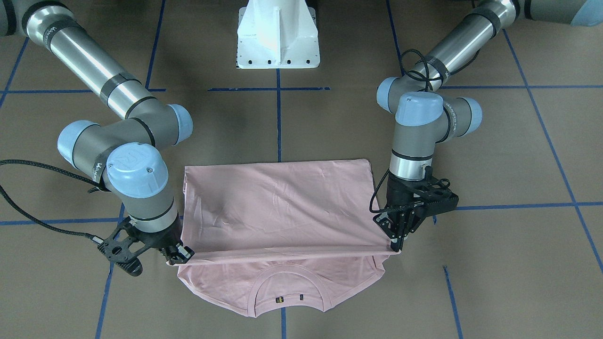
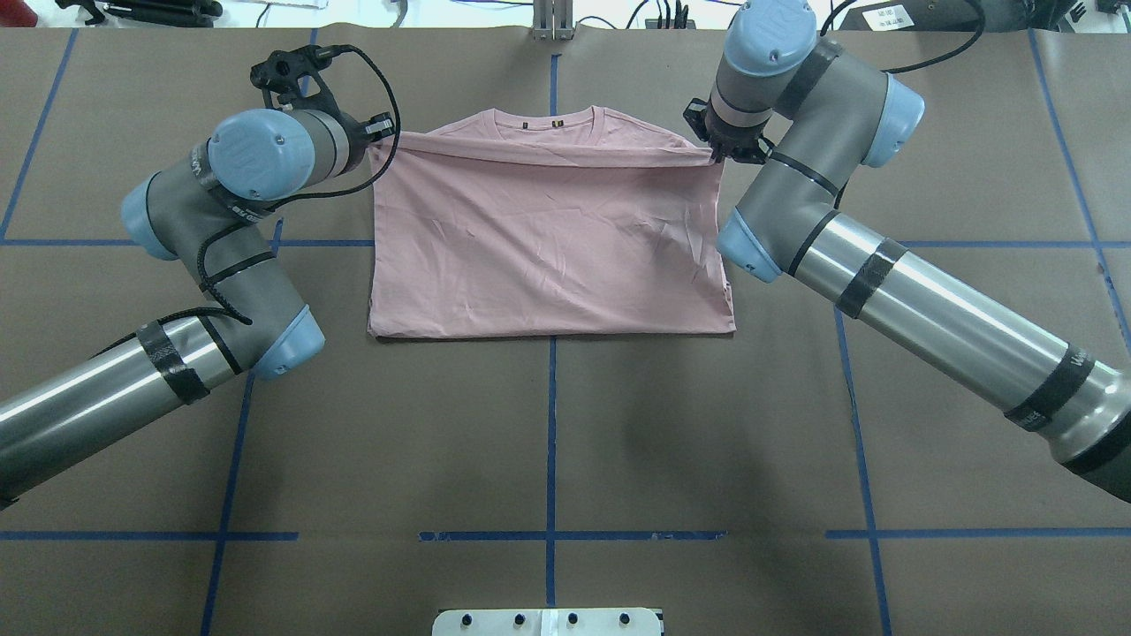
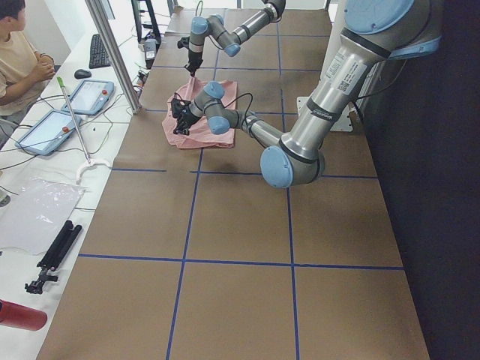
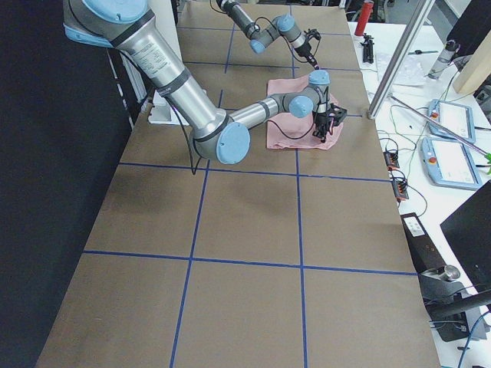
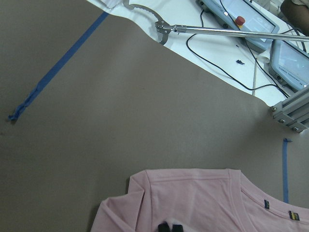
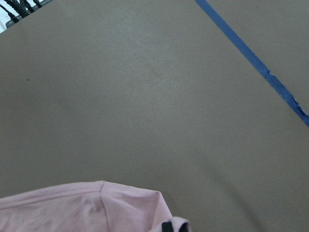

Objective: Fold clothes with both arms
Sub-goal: 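Raise both grippers away from the folded shirt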

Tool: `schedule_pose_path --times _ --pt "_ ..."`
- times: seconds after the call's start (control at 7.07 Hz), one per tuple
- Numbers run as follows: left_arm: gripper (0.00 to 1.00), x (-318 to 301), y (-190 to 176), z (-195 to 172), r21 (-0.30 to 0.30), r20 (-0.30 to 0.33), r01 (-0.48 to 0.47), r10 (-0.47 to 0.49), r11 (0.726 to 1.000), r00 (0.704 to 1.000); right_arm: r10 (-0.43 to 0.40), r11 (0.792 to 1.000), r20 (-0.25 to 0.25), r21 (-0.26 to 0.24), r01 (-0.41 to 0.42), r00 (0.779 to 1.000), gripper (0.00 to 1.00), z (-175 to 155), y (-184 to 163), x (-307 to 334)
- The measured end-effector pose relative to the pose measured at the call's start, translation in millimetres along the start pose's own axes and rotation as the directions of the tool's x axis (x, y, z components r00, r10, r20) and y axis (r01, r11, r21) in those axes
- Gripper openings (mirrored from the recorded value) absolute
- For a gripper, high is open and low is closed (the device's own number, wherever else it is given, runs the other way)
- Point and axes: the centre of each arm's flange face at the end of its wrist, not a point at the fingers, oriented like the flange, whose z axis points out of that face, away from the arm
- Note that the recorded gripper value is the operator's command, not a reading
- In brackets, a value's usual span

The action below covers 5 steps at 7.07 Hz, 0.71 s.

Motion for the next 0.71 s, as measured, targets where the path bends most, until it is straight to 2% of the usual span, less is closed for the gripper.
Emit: schedule_pose_path --times 0.14,0.42,0.57,0.71 --pt "0.00 -5 2 7 -0.002 0.015 -0.007 0.007 1.000 1.000 -0.001 1.000 -0.001 0.000 0.001 1.000 0.00 0 1 -4" --pt "0.06 -6 6 10 -0.006 0.016 -0.010 0.010 1.000 1.000 -0.003 1.000 -0.006 -0.003 0.003 1.000 0.00 2 3 -14" --pt "0.10 -5 8 9 -0.006 -0.005 -0.009 0.009 1.000 1.000 -0.005 1.000 -0.010 -0.004 0.005 1.000 0.00 3 4 -19" --pt "0.15 -5 10 7 -0.004 -0.034 -0.006 0.006 1.000 0.999 -0.013 1.000 -0.003 -0.004 0.013 1.000 0.06 10 5 -21"
